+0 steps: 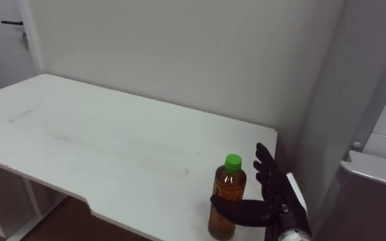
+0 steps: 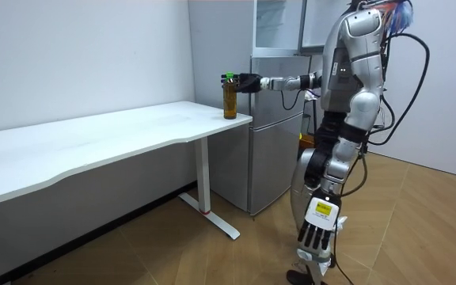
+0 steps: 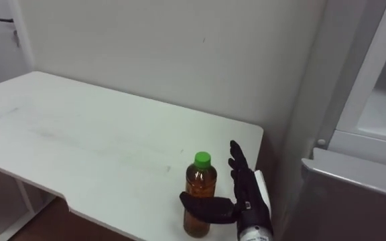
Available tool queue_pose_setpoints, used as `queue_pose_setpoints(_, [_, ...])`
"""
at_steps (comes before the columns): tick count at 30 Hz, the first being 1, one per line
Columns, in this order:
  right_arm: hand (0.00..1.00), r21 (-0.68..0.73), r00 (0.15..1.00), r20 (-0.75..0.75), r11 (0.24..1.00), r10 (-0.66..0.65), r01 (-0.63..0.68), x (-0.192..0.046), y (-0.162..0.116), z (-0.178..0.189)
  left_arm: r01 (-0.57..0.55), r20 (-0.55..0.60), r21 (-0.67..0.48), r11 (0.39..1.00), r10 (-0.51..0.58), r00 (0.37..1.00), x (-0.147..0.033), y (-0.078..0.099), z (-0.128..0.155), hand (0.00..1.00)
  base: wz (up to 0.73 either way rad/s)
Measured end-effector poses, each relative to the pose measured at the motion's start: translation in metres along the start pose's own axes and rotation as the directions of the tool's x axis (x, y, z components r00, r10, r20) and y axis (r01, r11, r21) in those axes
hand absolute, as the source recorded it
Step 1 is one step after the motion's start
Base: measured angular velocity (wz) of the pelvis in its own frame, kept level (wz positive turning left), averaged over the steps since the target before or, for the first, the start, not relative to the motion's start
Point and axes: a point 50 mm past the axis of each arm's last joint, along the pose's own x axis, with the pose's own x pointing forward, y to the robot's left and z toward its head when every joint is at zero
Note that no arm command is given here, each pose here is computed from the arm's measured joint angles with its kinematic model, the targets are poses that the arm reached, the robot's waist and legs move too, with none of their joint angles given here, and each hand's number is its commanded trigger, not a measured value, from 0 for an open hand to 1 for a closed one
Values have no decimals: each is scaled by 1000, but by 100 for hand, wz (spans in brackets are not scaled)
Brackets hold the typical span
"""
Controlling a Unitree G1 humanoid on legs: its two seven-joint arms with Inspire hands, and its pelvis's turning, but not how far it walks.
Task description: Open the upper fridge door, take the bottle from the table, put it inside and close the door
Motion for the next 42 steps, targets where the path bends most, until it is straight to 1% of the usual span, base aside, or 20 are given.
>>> queue_pose_setpoints(6, [0, 19, 997, -73, 999, -37, 39, 1, -2, -15, -4, -24, 21, 1000, 5, 1000, -1, -1, -9, 0, 8])
queue_pose_setpoints(10, [0, 39, 994, -93, 997, -55, 59, 1, -3, -18, -12, -37, 39, 999, 13, 999, -1, -1, -10, 0, 2])
queue_pose_setpoints(17, [0, 55, 995, -79, 997, -58, 62, 8, 0, -11, -22, -46, 9, 1000, 22, 999, -1, -1, -10, 0, 7])
queue_pose_setpoints(23, [0, 39, 991, -116, 997, -68, 73, 7, -2, -18, -30, -67, 1, 1000, 30, 997, -1, -2, -11, 0, 5])
queue_pose_setpoints(28, [0, 36, 963, -231, 987, -142, 154, 13, -17, -36, -39, -68, -14, 999, 38, 997, -1, 1, -11, 0, 10])
queue_pose_setpoints(36, [0, 75, 944, -271, 974, -187, 215, 20, -21, -37, -46, -71, -26, 999, 44, 997, -2, 2, -11, 0, 4])
queue_pose_setpoints(42, [0, 75, 936, -281, 968, -211, 241, 19, -22, -38, -51, -62, -27, 998, 50, 997, -2, 3, -10, 0, 1])
